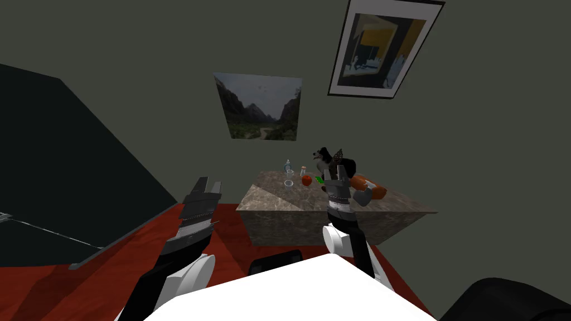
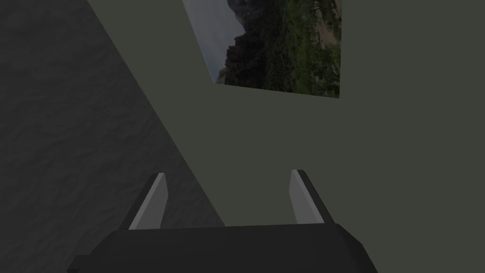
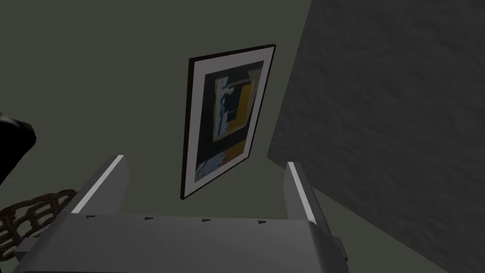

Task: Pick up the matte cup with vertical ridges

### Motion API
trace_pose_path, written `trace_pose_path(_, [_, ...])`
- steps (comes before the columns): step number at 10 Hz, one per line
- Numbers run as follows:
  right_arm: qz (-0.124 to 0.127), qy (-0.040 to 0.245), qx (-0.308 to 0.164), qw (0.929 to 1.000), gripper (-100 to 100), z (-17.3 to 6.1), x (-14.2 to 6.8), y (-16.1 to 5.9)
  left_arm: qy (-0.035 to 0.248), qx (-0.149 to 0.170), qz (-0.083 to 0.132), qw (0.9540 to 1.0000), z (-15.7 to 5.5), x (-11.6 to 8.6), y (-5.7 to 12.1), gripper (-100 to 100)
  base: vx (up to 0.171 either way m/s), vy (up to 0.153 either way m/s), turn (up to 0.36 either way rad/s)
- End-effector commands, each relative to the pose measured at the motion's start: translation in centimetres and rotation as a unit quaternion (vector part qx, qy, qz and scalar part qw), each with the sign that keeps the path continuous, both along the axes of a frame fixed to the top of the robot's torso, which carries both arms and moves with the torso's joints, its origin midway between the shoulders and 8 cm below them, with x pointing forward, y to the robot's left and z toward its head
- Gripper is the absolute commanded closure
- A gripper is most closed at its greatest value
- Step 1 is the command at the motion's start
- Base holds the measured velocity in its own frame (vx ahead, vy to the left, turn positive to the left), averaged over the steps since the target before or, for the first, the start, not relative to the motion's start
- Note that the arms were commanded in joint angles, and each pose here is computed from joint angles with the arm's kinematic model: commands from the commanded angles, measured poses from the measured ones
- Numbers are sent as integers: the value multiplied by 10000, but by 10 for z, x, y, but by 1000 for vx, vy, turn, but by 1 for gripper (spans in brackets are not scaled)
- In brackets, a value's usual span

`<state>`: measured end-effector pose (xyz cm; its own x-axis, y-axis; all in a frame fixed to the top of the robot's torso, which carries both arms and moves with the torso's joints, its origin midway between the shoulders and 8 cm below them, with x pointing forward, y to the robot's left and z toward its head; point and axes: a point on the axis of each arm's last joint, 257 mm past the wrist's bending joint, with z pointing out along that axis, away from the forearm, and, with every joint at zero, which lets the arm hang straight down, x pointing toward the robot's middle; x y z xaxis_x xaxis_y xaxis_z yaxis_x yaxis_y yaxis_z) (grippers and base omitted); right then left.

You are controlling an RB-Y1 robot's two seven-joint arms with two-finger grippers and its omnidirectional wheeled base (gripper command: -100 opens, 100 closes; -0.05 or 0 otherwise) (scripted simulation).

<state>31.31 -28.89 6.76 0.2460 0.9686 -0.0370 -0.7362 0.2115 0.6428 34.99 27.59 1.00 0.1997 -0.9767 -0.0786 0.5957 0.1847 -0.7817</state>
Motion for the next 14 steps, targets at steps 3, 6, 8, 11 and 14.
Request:
trace_pose_path(3, [139, 211, -422, 9988, -100, -12, 5, 9, -1, -1, 0, 10000, 0, 0, 0, 0, -40, 35, 40])
trace_pose_path(6, [227, 619, -938, 9934, -100, -42, 12, 13, -1, -1, -1, 10000, 0, 0, 0, 0, -86, 60, 79])
trace_pose_path(8, [276, 796, -1172, 9895, -100, -56, 13, 14, -1, -1, -1, 10000, 0, 0, 0, 0, -91, 82, 37])
trace_pose_path(11, [324, 1167, -1552, 9804, -100, -87, 14, 13, -2, -2, -1, 10000, 0, 0, 0, 0, -144, 111, 101])
trace_pose_path(14, [414, 1748, -2132, 9604, -100, -138, 8, 7, -1, -2, -1, 10000, 0, 0, 0, 0, -125, 138, 127])
